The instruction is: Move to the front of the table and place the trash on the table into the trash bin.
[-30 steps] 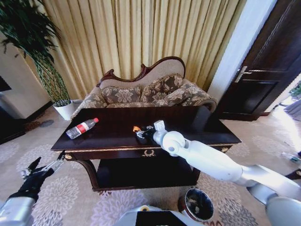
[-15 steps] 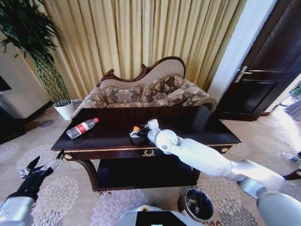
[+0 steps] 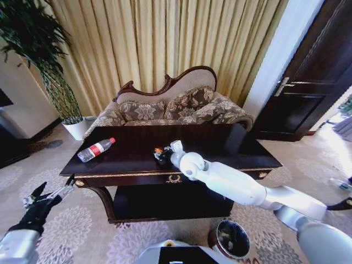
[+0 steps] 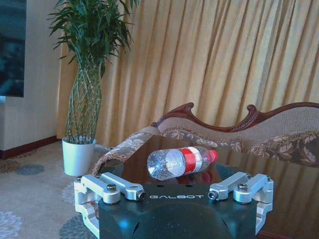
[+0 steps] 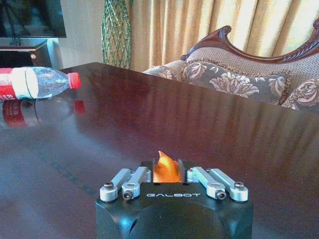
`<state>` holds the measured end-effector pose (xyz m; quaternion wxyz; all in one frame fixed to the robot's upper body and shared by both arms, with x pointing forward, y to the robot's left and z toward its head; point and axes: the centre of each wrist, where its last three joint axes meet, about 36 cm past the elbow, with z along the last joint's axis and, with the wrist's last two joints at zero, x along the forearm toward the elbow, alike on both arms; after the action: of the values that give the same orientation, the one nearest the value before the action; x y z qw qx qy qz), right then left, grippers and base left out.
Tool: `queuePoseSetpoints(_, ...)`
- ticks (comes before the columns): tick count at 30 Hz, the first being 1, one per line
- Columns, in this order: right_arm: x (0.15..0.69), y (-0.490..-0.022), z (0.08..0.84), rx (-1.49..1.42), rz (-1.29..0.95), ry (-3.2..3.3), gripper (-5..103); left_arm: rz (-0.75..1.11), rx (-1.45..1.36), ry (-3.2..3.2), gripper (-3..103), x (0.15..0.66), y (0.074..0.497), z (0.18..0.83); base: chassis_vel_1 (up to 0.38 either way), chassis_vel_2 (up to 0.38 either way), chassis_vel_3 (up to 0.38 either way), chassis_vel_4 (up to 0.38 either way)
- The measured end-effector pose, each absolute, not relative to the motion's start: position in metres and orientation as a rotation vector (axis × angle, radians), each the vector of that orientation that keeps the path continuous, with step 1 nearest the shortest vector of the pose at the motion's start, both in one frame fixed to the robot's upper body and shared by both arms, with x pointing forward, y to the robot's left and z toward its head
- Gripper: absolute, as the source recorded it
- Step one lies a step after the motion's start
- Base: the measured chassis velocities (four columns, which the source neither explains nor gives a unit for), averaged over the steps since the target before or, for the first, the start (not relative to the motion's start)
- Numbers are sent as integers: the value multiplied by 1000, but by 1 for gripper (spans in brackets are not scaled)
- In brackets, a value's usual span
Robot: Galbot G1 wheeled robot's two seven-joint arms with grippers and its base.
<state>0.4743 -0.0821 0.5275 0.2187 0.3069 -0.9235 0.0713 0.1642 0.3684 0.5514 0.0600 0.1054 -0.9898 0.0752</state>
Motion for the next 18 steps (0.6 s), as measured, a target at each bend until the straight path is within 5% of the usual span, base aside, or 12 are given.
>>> queuePoseSetpoints(8,474,-87,529,837,195,-2580,3,227,309,-2991,100,164,367,549,0,0,0,0)
queuePoseSetpoints(18,473,-113,578,772,136,-2725,2,230,306,-3011,100,167,370,554,0,0,0,0)
